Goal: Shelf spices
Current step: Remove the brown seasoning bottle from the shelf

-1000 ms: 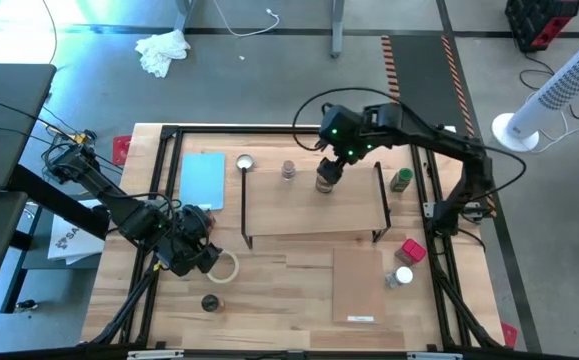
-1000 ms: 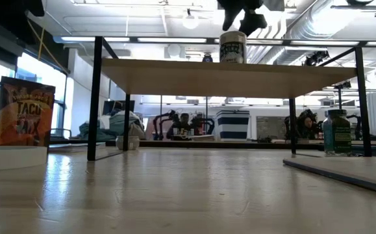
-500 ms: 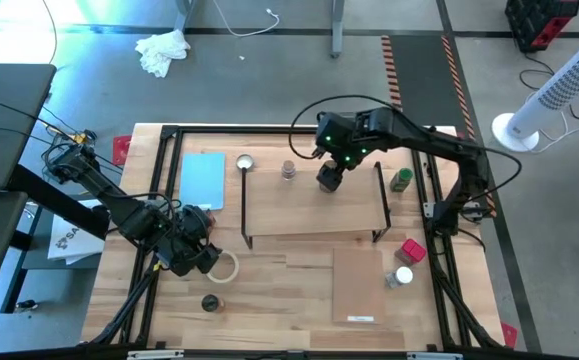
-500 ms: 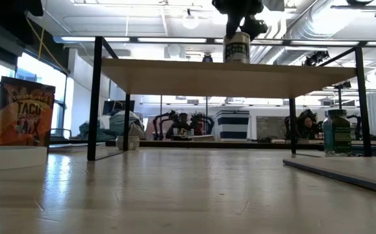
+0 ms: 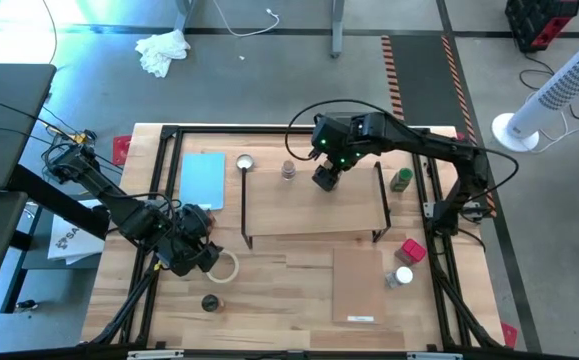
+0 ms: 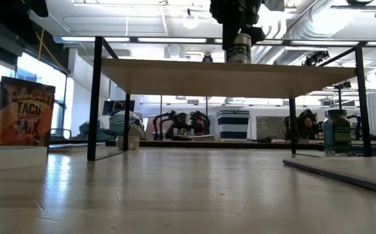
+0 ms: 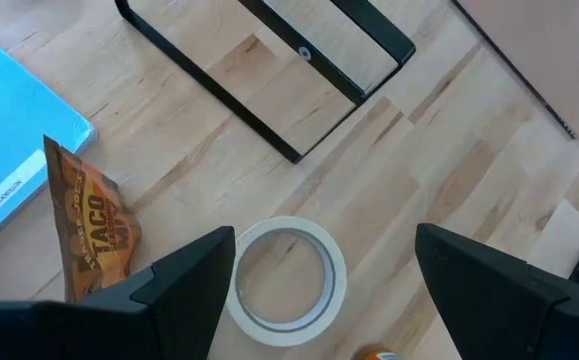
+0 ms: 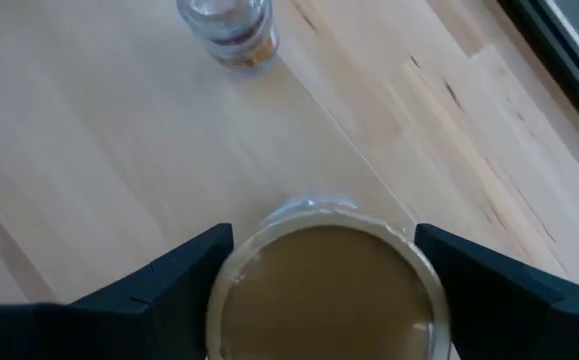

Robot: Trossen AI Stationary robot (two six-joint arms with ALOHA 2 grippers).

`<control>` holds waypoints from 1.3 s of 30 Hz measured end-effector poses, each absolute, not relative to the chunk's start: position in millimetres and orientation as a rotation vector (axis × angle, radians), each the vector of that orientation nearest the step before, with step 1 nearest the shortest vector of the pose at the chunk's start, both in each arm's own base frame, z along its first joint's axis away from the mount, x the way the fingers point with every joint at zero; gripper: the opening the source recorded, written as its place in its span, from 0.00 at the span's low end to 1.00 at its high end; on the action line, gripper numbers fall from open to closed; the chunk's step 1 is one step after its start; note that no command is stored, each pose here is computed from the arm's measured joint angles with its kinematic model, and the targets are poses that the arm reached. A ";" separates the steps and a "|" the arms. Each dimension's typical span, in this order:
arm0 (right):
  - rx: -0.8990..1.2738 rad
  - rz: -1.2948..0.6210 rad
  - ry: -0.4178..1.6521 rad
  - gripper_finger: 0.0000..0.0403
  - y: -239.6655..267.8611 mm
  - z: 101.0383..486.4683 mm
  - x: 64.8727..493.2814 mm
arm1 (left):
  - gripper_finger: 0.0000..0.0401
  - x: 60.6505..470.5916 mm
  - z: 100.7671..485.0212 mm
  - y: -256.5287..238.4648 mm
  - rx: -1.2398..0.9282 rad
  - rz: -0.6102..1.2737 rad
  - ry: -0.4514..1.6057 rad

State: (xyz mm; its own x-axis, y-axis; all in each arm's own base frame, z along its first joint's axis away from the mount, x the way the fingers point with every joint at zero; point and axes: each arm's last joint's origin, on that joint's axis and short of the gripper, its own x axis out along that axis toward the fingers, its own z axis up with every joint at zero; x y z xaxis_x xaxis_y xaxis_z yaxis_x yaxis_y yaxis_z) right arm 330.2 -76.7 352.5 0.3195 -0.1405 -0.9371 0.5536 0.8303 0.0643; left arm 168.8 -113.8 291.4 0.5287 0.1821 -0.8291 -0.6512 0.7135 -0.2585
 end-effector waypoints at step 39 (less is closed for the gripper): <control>0.647 -0.642 0.991 0.63 0.0 418.5 171.4 | 0.77 173.8 292.5 -105.8 -0.521 0.591 0.795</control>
State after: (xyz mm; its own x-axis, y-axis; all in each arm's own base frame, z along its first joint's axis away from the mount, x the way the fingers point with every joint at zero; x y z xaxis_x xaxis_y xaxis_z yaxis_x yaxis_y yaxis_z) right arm 171.4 0.0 418.5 0.4017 -0.1897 -0.8959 0.7398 0.6438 0.1954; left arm 173.8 -105.8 292.5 0.5586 0.2890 -0.7774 -0.6616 0.7206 -0.2075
